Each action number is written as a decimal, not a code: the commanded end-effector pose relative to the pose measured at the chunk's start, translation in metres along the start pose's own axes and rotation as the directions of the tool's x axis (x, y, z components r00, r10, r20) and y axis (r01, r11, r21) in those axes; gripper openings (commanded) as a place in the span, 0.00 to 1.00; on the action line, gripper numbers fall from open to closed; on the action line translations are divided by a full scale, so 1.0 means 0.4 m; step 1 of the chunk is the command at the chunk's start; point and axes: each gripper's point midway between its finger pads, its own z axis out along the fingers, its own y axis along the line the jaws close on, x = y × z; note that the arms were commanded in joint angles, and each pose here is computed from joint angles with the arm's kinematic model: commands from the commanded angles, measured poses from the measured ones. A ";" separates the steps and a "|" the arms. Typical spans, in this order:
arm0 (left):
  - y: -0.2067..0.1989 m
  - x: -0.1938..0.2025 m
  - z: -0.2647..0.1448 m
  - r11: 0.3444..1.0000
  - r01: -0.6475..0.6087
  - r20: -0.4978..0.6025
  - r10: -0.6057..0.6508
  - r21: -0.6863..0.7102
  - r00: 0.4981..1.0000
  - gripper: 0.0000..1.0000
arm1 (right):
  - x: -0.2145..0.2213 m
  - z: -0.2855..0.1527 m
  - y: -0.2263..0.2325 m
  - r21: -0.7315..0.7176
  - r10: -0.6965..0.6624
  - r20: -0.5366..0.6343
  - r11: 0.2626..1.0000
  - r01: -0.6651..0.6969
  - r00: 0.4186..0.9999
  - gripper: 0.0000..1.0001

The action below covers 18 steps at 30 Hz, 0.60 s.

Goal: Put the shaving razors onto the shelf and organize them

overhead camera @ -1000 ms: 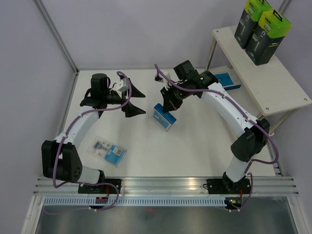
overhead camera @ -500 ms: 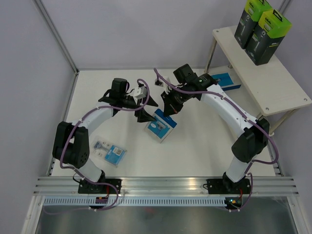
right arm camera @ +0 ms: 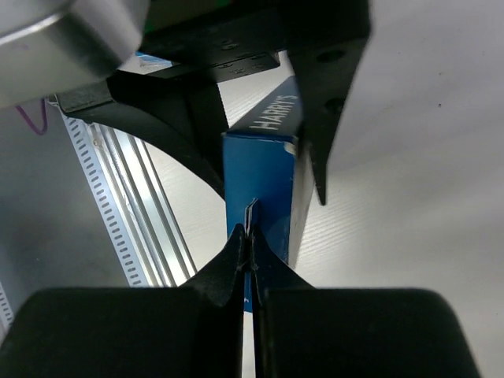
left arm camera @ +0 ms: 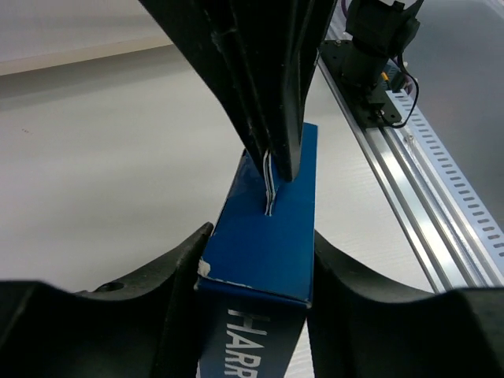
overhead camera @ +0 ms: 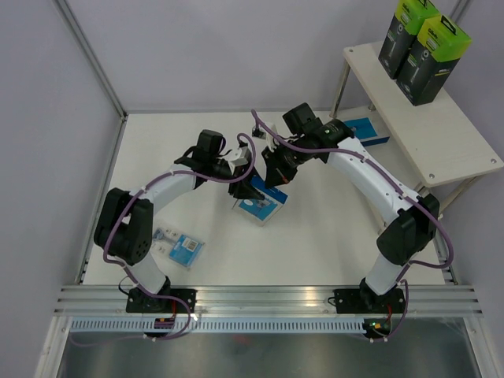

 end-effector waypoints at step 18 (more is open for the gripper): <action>0.060 -0.084 -0.009 0.981 -0.125 0.086 0.139 -0.150 0.987 0.35 | -0.083 -0.196 -0.071 0.375 0.115 0.407 0.884 -0.280 0.906 0.68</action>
